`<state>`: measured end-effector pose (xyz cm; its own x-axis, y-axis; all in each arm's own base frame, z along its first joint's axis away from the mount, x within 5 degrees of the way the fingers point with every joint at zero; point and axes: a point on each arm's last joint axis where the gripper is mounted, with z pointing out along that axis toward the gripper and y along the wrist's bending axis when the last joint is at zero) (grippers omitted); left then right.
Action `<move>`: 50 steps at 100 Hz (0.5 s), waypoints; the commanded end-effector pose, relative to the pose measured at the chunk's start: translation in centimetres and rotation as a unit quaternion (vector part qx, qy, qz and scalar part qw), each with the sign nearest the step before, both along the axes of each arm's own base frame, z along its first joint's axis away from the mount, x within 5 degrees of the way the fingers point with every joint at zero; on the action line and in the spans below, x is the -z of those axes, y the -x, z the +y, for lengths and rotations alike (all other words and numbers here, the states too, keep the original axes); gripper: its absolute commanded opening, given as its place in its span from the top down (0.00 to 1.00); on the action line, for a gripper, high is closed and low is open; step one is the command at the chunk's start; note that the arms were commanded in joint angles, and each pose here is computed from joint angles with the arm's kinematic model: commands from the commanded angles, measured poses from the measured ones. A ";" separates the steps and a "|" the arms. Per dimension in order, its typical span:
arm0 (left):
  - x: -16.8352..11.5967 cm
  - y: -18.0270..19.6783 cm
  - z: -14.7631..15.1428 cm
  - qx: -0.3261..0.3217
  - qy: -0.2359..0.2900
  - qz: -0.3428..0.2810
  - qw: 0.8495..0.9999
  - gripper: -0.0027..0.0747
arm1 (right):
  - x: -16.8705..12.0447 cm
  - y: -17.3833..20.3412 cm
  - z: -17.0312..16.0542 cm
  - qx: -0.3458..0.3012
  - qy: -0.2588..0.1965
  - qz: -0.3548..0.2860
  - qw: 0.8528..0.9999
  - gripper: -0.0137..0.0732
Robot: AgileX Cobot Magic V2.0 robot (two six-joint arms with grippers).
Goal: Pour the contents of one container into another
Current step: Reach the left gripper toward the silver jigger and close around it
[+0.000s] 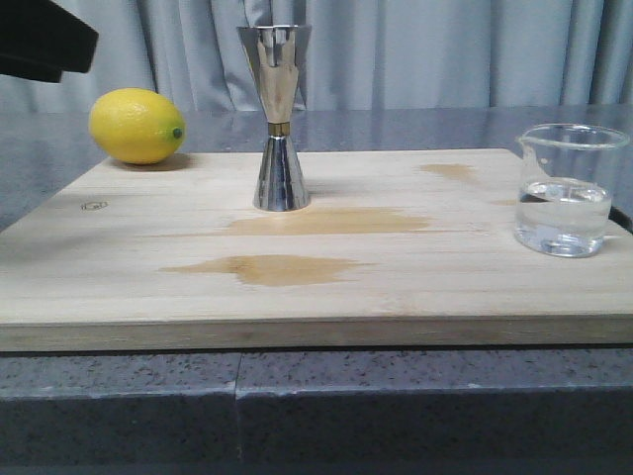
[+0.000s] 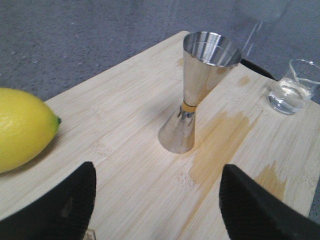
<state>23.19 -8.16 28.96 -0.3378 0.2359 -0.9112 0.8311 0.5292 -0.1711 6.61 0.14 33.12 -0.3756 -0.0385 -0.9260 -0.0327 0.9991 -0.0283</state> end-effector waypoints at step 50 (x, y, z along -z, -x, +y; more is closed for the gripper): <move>2.9 -4.0 -3.4 0.111 0.130 -0.121 0.978 0.36 | -1.7 -0.4 0.0 0.002 0.001 -0.051 0.999 0.22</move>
